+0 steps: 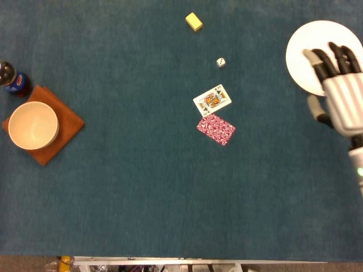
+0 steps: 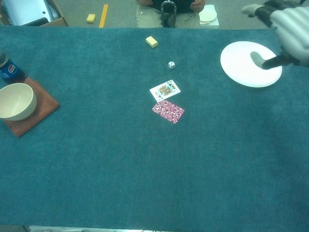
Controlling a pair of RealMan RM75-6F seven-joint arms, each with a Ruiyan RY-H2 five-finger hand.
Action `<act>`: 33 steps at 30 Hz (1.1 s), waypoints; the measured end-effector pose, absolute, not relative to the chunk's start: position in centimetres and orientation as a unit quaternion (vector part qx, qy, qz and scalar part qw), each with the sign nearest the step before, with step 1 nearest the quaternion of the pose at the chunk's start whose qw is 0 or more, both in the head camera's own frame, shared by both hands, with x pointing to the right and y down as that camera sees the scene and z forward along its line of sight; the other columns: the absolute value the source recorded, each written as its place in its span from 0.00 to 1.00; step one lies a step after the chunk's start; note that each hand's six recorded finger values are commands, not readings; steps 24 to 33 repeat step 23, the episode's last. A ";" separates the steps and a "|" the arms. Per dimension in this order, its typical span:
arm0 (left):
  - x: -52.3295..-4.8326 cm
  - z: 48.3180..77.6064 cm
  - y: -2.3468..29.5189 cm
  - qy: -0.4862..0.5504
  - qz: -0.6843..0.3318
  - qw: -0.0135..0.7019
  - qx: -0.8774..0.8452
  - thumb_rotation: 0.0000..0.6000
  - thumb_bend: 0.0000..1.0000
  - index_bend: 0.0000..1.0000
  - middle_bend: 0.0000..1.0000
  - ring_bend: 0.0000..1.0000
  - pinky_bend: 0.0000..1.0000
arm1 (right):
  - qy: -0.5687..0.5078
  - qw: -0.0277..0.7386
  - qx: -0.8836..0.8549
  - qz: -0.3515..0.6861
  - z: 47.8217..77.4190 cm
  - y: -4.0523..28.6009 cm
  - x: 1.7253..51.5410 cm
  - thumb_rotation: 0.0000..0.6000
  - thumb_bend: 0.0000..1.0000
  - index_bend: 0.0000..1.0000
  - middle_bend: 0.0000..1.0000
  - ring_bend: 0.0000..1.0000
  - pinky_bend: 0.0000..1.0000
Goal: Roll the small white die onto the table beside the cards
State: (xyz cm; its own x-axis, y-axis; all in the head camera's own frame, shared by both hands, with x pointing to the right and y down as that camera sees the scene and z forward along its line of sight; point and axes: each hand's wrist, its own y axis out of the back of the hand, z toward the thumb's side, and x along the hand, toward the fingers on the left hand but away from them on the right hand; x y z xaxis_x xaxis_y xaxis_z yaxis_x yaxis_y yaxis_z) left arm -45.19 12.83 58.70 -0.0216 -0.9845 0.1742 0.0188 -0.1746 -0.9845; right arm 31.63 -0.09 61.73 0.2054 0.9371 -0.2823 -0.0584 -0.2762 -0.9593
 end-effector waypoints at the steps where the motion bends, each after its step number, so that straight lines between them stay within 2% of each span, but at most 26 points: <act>1: -45.2 58.7 12.7 0.454 -0.552 0.454 -0.532 1.00 0.34 0.06 0.09 0.03 0.07 | -0.365 0.482 -0.605 0.519 61.5 0.2 32.2 1.00 0.37 0.11 0.18 0.02 0.09; 8: -44.7 59.2 12.3 0.452 -0.549 0.455 -0.536 1.00 0.34 0.06 0.09 0.03 0.07 | -0.396 0.472 -0.574 0.540 59.8 3.4 36.5 1.00 0.37 0.12 0.18 0.02 0.09; 17: -44.1 59.3 12.2 0.448 -0.549 0.455 -0.539 1.00 0.34 0.06 0.09 0.03 0.07 | -0.418 0.461 -0.552 0.555 58.3 6.1 39.5 1.00 0.37 0.14 0.18 0.02 0.09; 33: -43.8 59.3 12.2 0.447 -0.549 0.456 -0.539 1.00 0.34 0.06 0.09 0.03 0.07 | -0.433 0.452 -0.544 0.559 58.1 6.5 40.6 1.00 0.37 0.14 0.18 0.02 0.09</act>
